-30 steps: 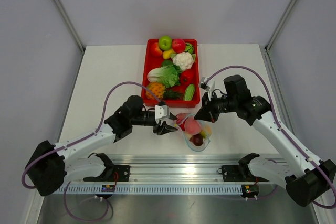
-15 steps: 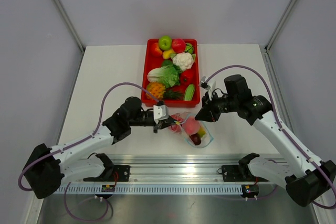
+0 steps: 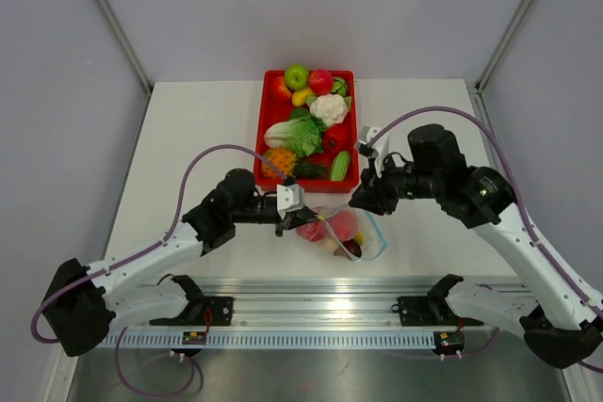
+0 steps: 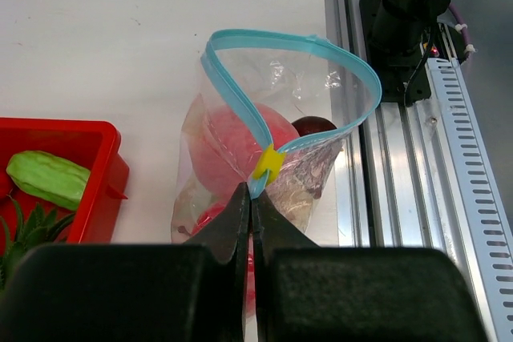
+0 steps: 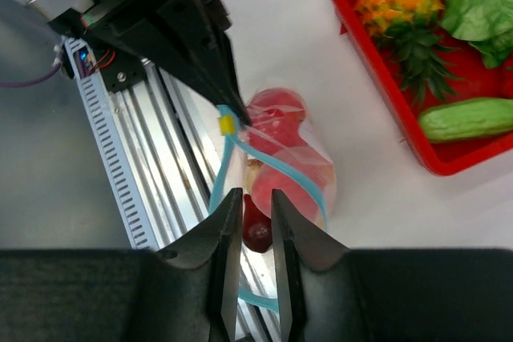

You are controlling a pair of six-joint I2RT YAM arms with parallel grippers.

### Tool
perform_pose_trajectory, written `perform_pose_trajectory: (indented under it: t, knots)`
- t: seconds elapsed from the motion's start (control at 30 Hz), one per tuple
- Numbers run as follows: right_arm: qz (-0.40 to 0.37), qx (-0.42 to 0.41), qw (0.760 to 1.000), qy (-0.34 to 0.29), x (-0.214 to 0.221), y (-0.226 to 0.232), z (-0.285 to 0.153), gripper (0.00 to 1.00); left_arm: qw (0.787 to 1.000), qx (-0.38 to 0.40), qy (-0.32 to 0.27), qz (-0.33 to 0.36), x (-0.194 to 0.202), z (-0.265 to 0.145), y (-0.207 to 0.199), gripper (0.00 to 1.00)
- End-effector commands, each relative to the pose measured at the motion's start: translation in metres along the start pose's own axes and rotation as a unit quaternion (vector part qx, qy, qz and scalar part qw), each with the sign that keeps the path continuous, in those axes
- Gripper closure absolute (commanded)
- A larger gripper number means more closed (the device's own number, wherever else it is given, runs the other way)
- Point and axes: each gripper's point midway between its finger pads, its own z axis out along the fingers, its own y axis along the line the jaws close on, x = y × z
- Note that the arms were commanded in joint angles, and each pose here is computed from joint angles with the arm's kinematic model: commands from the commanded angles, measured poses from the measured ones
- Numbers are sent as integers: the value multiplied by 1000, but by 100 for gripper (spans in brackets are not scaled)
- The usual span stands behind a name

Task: Place the food in the zip-top bag and seal the zipper
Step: Zip the zipper food storage bag at the center of the board.

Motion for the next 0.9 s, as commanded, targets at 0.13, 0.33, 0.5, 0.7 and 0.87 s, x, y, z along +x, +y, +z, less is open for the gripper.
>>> perform_pose_trajectory:
  t: [0.13, 0.33, 0.5, 0.7, 0.87]
  knots:
    - [-57, 2, 998, 30, 4, 10, 43, 69, 999, 35, -9, 5, -30, 5, -3, 100]
    - [-69, -18, 997, 19, 5, 18, 59, 64, 999, 50, -6, -10, -35, 9, -4, 100]
    - [-67, -22, 997, 28, 15, 22, 68, 63, 999, 49, -12, -10, -39, 8, -4, 100]
    - [-61, -24, 998, 23, 22, 27, 73, 61, 999, 47, -15, -12, -42, 8, -4, 100]
    - [-64, -17, 998, 20, 25, 27, 78, 62, 999, 48, -17, -13, -44, 8, -4, 100]
